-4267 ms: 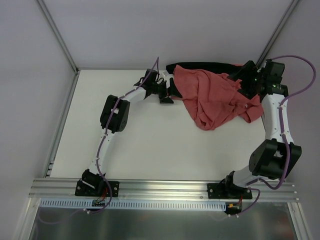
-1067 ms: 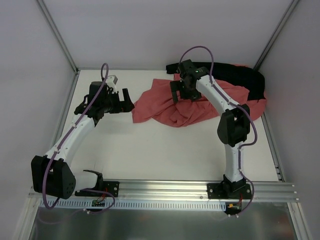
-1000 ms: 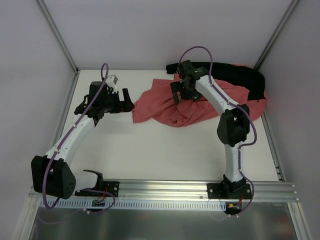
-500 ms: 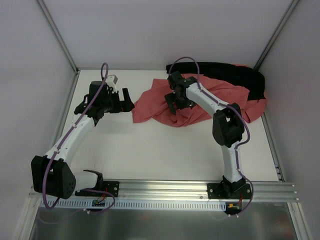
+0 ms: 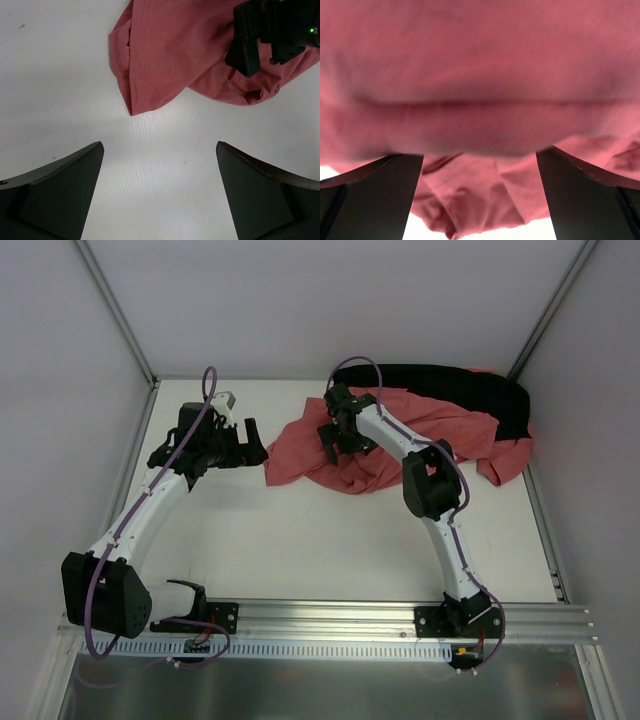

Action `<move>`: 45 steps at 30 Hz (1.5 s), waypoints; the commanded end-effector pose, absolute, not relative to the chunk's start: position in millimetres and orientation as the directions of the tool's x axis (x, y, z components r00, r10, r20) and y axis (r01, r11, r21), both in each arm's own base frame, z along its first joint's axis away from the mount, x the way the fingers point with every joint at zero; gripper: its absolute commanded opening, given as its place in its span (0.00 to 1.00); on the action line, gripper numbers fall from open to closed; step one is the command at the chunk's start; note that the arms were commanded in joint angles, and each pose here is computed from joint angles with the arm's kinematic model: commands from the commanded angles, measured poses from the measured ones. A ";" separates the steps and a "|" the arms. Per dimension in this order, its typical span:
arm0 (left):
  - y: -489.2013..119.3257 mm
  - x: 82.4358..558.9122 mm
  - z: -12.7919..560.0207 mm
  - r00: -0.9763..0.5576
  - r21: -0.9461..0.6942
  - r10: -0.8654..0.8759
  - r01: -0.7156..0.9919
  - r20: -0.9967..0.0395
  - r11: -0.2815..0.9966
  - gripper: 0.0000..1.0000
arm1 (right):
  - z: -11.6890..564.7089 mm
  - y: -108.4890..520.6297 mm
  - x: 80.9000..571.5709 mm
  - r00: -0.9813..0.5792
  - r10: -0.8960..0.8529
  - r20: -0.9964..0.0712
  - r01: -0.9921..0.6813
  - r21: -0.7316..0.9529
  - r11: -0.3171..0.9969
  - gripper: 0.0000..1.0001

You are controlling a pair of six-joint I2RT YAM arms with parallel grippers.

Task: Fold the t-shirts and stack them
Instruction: Move the tshirt to the center of the board

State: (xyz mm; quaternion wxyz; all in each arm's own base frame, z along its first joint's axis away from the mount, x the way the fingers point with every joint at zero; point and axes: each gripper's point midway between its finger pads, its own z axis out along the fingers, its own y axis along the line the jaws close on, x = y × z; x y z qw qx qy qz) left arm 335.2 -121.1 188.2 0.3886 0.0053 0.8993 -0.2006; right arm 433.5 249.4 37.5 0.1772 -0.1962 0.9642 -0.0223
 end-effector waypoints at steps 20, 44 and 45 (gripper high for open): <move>-110.6 324.5 190.4 -0.706 -0.334 -0.140 0.144 -0.695 0.931 0.99 | 56.2 228.8 498.9 -0.855 -0.242 -0.460 -0.244 -0.056 0.968 0.82; -123.8 337.4 182.5 -0.689 -0.393 -0.176 0.171 -0.703 0.903 0.99 | 118.6 150.4 403.4 -0.877 -0.274 -0.394 -0.225 -0.168 0.960 0.01; -125.1 340.7 185.1 -0.678 -0.397 -0.181 0.178 -0.713 0.900 0.99 | 119.7 146.2 397.8 -0.879 -0.275 -0.390 -0.223 -0.174 0.959 0.00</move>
